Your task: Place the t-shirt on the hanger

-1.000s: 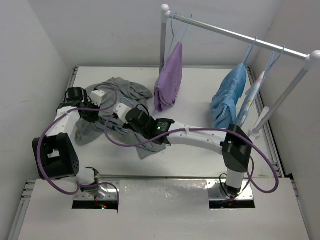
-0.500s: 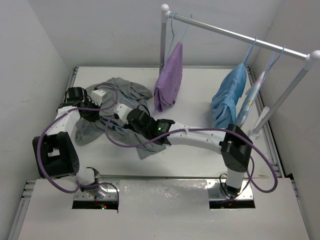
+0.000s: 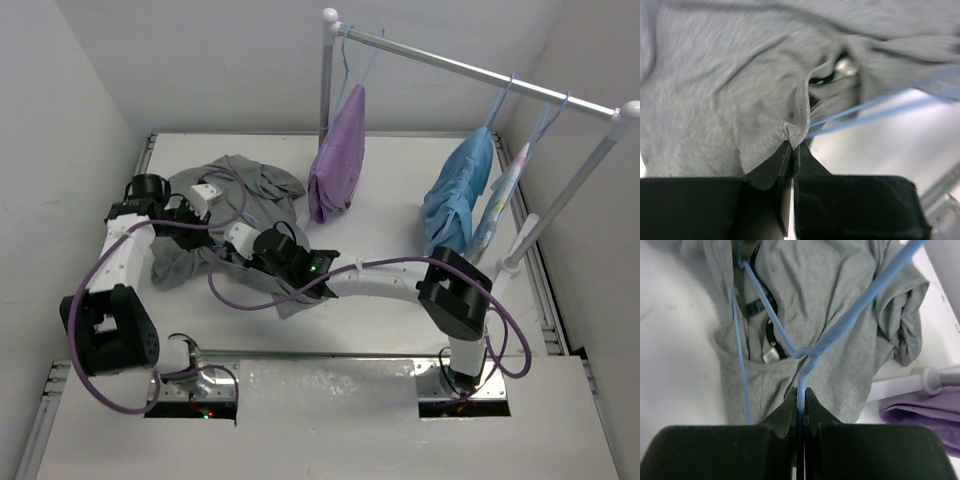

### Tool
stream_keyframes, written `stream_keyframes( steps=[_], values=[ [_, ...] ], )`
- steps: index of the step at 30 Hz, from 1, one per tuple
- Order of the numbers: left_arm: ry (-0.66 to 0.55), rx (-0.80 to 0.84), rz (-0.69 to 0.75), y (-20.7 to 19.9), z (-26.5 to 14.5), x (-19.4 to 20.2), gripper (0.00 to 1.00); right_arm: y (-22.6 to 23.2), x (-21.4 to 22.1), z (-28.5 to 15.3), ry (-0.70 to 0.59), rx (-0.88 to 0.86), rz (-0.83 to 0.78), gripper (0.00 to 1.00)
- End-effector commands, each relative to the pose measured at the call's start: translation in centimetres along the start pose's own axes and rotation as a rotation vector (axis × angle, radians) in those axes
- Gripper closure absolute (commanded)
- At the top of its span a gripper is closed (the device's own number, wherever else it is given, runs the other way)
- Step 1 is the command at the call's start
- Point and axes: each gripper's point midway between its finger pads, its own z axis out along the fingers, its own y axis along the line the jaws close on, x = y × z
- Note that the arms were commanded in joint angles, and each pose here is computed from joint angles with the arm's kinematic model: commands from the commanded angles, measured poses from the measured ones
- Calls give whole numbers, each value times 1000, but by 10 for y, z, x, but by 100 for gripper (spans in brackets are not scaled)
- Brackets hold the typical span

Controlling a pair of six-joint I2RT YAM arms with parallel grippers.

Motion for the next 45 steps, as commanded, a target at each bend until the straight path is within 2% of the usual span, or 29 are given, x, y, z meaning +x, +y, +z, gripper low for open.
stream_keyframes(
  steps=[1,2,3,5,7,11,17,22,30,32,33,35,39,40,43,45],
  values=[
    [-126,126,199,-48,-28,-39,100,-13,-29,-15,-162,19,5,100],
    [-131,129,220,-53,-31,-43,100,-16,-43,-25,-225,15,17,100],
    [-140,148,263,-65,-32,-52,100,-11,-28,-30,-215,-2,-2,100],
    [-179,157,336,-80,-41,-67,100,-19,-40,-49,-289,7,5,100],
    [-203,218,379,-94,-55,-80,100,-13,-29,-61,-304,-24,-20,100],
    [-227,293,427,-123,-73,-101,100,-26,-30,-93,-362,8,3,100],
    [-244,397,438,-161,-79,-124,100,-26,-54,-114,-450,28,-4,100],
    [-300,473,490,-189,-90,-145,100,-17,-54,-105,-426,0,-19,100],
    [-229,587,466,-212,-67,-120,100,-16,-37,-87,-398,38,-22,100],
    [-213,563,445,-211,-55,-120,100,-14,-37,-82,-398,33,-38,100],
    [-192,514,447,-202,-42,-117,98,-11,-35,-82,-399,26,-43,100],
    [-162,482,436,-194,-31,-111,86,-10,-34,-82,-415,22,-47,100],
    [-104,360,376,-169,-9,-105,63,-7,-3,-69,-392,4,-6,100],
    [-90,333,369,-164,-6,-103,59,-2,6,-63,-378,-14,21,100],
    [-43,251,321,-146,0,-98,40,7,23,-48,-364,-75,78,100],
    [-23,191,286,-130,-2,-95,33,10,25,-39,-361,-112,118,100]
  ],
)
